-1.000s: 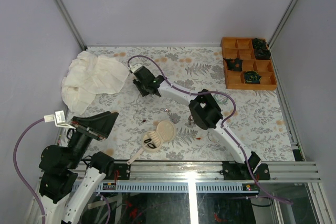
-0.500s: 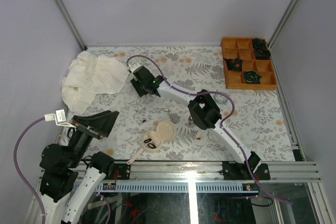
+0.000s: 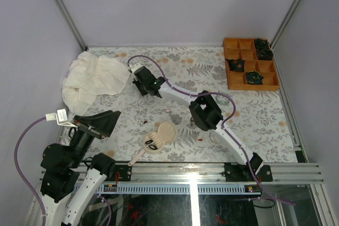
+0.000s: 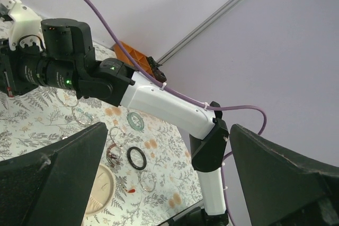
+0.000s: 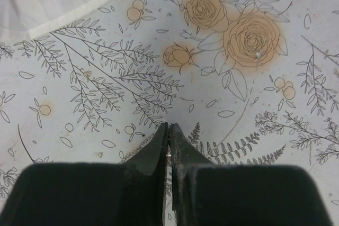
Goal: Organize the mixed jewelry
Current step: Pick up the jewelry from the center of the board, then place the jewelry in the jewelry box.
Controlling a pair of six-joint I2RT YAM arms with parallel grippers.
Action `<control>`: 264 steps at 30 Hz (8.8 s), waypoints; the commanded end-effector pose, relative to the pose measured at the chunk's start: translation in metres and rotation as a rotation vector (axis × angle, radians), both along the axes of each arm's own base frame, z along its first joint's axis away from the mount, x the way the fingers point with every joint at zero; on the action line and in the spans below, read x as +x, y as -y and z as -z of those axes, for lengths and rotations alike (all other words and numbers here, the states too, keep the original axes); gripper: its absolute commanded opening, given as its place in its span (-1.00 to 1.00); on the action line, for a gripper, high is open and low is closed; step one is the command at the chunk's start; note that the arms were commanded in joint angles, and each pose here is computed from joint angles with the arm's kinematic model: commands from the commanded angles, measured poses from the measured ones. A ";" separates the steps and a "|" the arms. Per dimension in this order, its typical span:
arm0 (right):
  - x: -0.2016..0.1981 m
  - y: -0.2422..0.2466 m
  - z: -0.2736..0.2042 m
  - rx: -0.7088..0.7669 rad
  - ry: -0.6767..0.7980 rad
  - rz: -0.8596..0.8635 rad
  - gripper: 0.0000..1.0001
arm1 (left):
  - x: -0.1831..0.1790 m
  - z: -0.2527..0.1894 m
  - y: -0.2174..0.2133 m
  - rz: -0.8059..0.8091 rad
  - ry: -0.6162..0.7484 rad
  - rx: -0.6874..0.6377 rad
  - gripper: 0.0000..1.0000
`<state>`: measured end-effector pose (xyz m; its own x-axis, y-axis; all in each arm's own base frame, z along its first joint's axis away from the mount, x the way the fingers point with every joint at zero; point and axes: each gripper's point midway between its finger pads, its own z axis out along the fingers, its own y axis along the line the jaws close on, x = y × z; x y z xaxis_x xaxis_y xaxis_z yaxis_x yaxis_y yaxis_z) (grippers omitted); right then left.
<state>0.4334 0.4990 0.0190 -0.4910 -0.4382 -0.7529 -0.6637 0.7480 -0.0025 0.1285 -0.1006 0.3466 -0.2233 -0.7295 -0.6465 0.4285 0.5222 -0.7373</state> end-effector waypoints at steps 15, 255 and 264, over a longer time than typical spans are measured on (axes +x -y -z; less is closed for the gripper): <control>-0.023 0.028 -0.073 0.017 0.051 -0.023 -1.00 | -0.003 -0.009 0.001 0.013 0.046 -0.021 0.98; -0.197 0.157 -0.200 0.140 -0.078 -0.120 -1.00 | 0.045 0.143 0.059 0.196 -0.266 0.053 -0.18; -0.191 0.155 -0.205 0.147 -0.065 -0.118 -1.00 | 0.044 0.144 0.058 0.193 -0.267 0.051 -0.18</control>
<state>0.2292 0.3333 0.2006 -0.5373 -0.4261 -0.7278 -0.7303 0.6668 0.1487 0.1740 -0.1583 0.2003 -0.5299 -0.6289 -0.5689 0.2982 0.4898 -0.8192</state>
